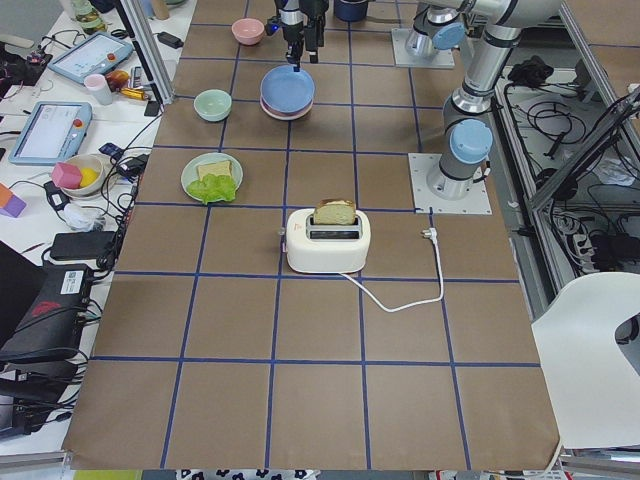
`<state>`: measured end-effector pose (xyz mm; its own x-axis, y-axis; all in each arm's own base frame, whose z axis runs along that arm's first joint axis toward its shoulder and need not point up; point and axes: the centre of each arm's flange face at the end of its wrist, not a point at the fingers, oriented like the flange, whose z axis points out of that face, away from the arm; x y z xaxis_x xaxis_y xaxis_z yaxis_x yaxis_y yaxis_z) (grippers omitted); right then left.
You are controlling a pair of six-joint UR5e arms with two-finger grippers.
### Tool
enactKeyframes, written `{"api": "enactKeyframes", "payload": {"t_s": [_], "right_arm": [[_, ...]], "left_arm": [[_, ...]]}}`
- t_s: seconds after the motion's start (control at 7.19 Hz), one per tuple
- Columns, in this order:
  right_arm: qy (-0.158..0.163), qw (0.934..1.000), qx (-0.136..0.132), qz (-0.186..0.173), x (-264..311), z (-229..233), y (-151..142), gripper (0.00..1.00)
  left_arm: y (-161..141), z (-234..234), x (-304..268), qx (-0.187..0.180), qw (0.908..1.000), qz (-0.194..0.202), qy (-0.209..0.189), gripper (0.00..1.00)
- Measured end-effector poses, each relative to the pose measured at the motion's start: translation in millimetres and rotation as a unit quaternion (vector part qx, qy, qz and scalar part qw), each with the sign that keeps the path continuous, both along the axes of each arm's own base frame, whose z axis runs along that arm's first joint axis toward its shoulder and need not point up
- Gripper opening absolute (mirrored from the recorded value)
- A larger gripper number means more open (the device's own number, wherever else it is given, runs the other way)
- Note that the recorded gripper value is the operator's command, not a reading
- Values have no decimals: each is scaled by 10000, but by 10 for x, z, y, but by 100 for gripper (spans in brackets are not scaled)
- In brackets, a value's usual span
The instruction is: Stack three plates with pink and blue
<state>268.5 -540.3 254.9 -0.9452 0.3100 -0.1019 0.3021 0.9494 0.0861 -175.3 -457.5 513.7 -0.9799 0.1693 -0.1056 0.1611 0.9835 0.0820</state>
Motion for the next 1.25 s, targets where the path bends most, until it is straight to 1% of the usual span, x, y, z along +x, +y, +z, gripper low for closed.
{"api": "enactKeyframes", "payload": {"t_s": [0.28,0.56,0.7,0.83,0.97,1.11,1.25], "right_arm": [[78,9999,-47,41,-18,-6,-19,81],[283,9993,-242,92,-120,41,-103,100],[371,9982,-420,222,-239,168,-227,100],[497,9962,-555,458,-419,378,-393,100],[580,9943,-529,722,-566,625,-513,100],[629,9918,-429,1028,-651,906,-517,100],[647,9871,-380,1415,-742,1216,-414,100]], "left_arm": [[251,-180,20,-307,9995,-4,111,100],[435,-162,67,-449,9988,19,196,100],[455,-143,120,-453,9987,57,207,100],[448,-132,175,-427,9988,99,207,100],[422,-130,212,-408,9989,133,208,100],[377,-137,238,-390,9989,161,211,100],[323,-124,287,-397,9987,218,219,100]]}}
